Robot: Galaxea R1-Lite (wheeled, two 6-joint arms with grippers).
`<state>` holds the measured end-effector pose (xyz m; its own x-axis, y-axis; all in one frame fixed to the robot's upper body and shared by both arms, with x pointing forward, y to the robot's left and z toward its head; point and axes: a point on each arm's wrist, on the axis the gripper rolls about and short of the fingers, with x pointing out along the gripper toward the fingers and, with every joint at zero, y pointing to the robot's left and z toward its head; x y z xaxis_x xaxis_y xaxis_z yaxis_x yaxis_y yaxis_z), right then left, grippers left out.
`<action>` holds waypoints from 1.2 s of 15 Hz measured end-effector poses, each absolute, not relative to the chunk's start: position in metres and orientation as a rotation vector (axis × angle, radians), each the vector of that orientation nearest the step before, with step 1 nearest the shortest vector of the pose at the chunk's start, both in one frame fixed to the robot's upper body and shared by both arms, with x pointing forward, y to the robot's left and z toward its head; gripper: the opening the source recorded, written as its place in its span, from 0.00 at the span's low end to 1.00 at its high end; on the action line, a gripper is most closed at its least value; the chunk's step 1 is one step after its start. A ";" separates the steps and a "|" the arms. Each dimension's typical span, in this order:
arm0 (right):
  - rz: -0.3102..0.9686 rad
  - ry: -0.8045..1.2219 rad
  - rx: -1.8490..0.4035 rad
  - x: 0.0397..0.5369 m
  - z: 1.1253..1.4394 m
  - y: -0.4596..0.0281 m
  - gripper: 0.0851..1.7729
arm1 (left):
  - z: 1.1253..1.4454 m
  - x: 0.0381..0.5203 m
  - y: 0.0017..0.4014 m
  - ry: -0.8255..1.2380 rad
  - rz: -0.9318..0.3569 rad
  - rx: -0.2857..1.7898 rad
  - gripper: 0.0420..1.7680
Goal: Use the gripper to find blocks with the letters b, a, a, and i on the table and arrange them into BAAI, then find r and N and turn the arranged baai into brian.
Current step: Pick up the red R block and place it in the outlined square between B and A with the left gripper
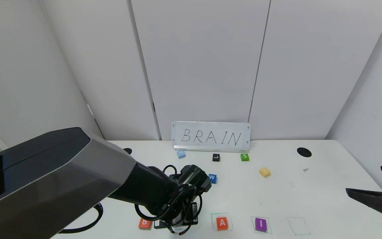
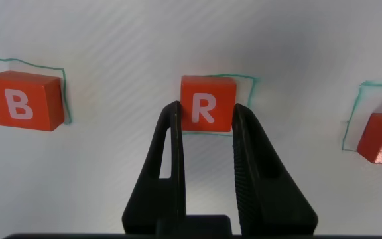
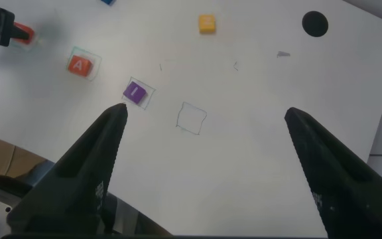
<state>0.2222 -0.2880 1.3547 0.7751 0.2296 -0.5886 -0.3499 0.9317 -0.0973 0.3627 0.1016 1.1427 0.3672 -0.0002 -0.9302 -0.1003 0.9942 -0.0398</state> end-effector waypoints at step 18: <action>0.324 0.610 -0.209 0.221 1.354 -0.287 0.96 | 1.140 0.359 0.099 1.195 0.064 -0.075 0.25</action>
